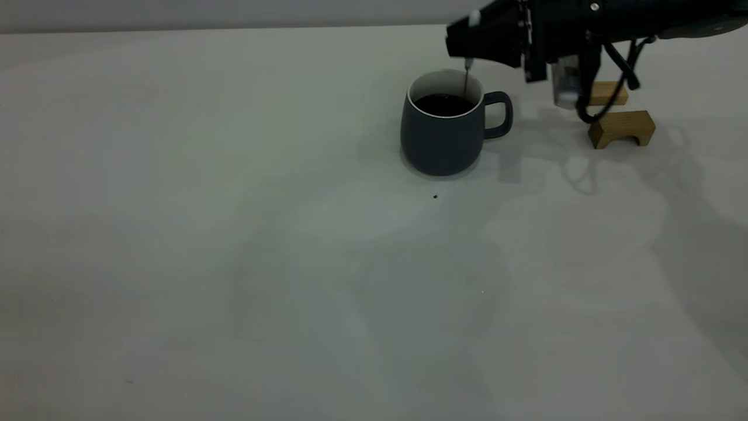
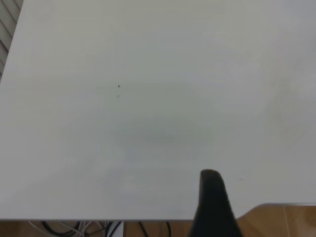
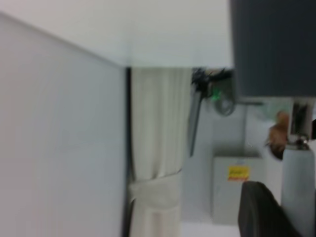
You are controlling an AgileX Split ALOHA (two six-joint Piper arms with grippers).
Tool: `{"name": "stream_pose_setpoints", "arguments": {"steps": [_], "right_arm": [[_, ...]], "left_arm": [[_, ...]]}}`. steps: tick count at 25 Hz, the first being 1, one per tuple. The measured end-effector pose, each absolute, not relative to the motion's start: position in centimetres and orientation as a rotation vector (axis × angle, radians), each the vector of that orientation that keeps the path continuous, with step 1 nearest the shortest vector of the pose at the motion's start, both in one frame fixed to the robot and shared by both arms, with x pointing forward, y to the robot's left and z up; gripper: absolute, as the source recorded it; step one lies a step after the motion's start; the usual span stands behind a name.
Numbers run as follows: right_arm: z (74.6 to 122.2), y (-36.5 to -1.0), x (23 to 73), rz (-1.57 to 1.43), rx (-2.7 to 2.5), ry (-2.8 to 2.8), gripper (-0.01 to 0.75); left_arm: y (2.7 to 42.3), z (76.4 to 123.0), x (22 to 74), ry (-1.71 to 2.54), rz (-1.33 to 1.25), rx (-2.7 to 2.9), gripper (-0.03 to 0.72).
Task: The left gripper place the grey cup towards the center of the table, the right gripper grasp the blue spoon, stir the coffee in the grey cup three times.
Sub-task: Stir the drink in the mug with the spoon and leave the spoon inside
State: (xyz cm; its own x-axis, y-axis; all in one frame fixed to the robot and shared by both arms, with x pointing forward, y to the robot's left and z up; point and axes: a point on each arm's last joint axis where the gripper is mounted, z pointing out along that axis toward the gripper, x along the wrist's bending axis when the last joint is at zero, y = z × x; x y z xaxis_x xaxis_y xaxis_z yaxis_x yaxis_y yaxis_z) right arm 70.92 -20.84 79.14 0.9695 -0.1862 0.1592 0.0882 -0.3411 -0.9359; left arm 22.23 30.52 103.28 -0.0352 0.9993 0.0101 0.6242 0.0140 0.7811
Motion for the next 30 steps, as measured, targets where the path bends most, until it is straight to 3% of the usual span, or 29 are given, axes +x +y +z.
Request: {"name": "stream_pose_setpoints", "arguments": {"steps": [17, 30], "right_arm": [[79.9, -16.4, 70.6, -0.273, -1.834, 0.058, 0.120], [79.2, -21.9, 70.9, -0.281, -1.921, 0.044, 0.120]], "left_arm": [[30.5, 103.3, 22.2, 1.719, 0.837, 1.668, 0.585], [30.5, 103.3, 22.2, 1.719, 0.837, 1.668, 0.585]]}}
